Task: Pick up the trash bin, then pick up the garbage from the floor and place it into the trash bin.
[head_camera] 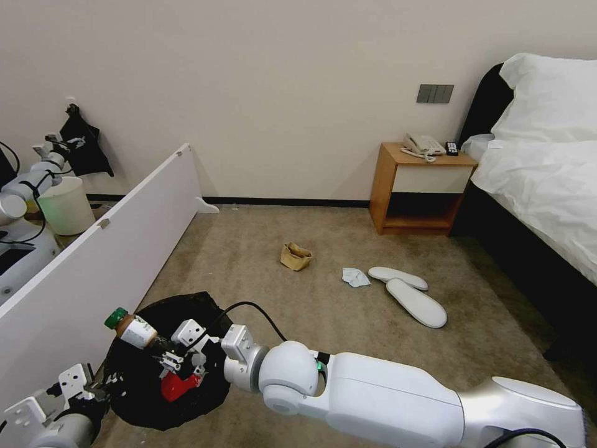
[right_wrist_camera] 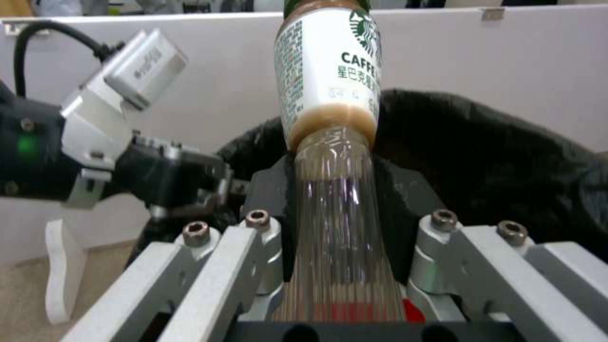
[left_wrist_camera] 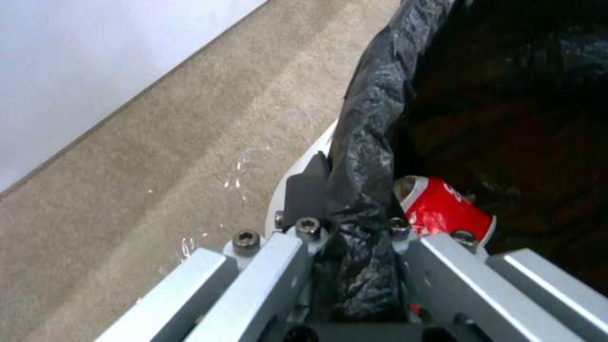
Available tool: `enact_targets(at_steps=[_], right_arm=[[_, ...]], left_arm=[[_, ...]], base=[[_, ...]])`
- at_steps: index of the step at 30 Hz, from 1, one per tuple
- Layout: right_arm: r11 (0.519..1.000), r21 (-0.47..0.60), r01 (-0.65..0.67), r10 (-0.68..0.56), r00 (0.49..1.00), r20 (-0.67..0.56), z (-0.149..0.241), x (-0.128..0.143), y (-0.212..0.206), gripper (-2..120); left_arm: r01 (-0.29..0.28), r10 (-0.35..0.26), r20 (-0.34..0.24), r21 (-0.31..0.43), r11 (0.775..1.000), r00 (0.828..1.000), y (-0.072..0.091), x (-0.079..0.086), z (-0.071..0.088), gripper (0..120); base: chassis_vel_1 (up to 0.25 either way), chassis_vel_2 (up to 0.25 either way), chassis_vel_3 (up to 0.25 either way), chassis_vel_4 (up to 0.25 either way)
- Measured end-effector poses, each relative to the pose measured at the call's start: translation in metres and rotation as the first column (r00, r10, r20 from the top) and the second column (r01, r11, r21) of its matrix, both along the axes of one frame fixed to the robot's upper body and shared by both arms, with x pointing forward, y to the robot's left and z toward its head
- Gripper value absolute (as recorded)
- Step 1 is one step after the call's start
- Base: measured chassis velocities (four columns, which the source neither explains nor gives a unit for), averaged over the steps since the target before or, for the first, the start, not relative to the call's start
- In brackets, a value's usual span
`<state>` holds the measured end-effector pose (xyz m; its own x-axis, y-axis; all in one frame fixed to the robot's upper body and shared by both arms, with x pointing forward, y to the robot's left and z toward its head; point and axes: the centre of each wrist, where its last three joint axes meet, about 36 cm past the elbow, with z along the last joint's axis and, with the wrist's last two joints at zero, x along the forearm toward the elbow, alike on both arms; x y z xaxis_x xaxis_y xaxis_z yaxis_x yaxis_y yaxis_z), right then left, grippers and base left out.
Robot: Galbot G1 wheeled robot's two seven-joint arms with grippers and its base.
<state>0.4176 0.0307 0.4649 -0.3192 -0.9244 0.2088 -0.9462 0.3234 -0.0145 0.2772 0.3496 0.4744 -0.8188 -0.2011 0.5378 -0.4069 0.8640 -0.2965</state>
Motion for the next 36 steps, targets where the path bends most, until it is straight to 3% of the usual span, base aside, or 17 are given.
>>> enact_targets(at_steps=[7, 10, 13, 19, 27, 36], right_arm=[[1.000, -0.008, 0.006, -0.006, 1.000, 0.002, -0.004, 0.000, -0.003, 25], [1.000, -0.014, 0.011, -0.011, 1.000, 0.002, -0.006, 0.001, -0.007, 40], [1.000, -0.014, 0.010, -0.010, 1.000, 0.003, -0.006, 0.001, -0.008, 45], [1.000, -0.009, 0.017, -0.017, 1.000, 0.010, -0.003, 0.002, -0.012, 74], [1.000, 0.000, 0.022, -0.022, 1.000, 0.017, 0.002, 0.002, -0.017, 98], [0.999, 0.036, 0.040, -0.041, 0.998, 0.045, 0.023, 0.008, -0.026, 100]], left_arm=[[0.000, 0.000, -0.002, -0.003, 1.000, 1.000, 0.000, 0.001, -0.001, 2], [-0.001, 0.001, -0.005, -0.003, 1.000, 1.000, 0.000, 0.001, -0.002, 2], [-0.001, 0.001, -0.005, -0.003, 1.000, 1.000, 0.000, 0.001, -0.002, 2], [-0.001, 0.001, -0.010, 0.000, 1.000, 1.000, -0.001, 0.000, -0.004, 2], [-0.002, 0.002, -0.012, 0.001, 1.000, 1.000, -0.001, 0.000, -0.004, 2], [-0.003, 0.003, -0.016, 0.002, 1.000, 1.000, -0.001, -0.001, -0.005, 2]], base=[[0.000, 0.000, 0.000, 0.000], [0.000, 0.000, 0.000, 0.000], [0.000, 0.000, 0.000, 0.000], [0.000, 0.000, 0.000, 0.000], [0.000, 0.000, 0.000, 0.000], [0.000, 0.000, 0.000, 0.000]])
